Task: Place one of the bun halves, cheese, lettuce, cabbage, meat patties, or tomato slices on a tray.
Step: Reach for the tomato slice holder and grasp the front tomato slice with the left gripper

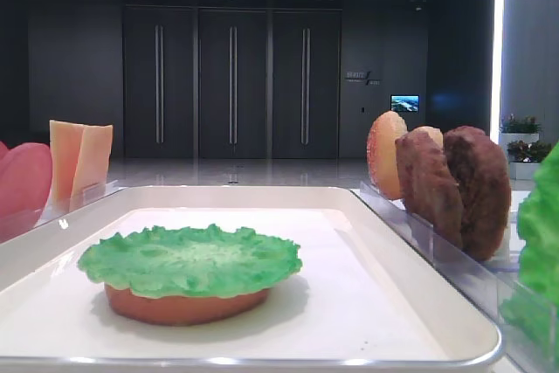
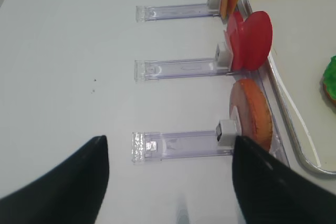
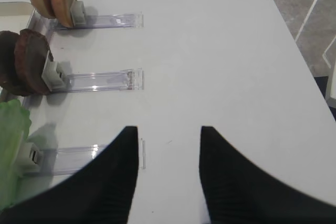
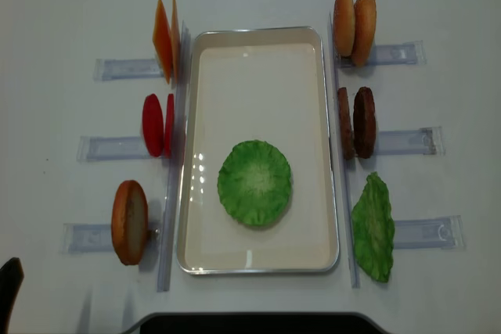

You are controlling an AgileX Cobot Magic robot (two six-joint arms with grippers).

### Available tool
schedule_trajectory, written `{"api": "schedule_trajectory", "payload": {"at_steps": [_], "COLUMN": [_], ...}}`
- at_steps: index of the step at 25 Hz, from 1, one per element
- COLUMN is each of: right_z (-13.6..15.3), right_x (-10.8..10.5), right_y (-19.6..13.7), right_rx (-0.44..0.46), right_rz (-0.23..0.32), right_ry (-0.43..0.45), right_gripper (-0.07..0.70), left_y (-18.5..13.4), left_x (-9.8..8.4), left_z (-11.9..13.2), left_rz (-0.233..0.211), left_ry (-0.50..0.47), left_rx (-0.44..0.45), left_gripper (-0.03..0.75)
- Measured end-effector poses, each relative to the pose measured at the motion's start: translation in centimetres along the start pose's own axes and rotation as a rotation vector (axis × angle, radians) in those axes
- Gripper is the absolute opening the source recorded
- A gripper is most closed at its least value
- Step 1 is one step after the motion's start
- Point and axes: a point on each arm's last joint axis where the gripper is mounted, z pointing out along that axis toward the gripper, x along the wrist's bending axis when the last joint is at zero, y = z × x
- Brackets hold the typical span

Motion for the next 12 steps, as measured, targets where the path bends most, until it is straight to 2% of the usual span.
{"api": "schedule_trajectory", "payload": {"at_steps": [12], "right_z": [0.00], "right_x": [0.00], "right_y": [0.00], "right_rx": [0.000], "right_rz": [0.000], "right_ry": [0.000], "right_gripper": [0.274], "left_y": [0.00], "left_x": [0.00], "left_z": [0.00], "left_rz": [0.000], "left_ry": [0.000], "left_rx": [0.000], "left_gripper": [0.561]}}
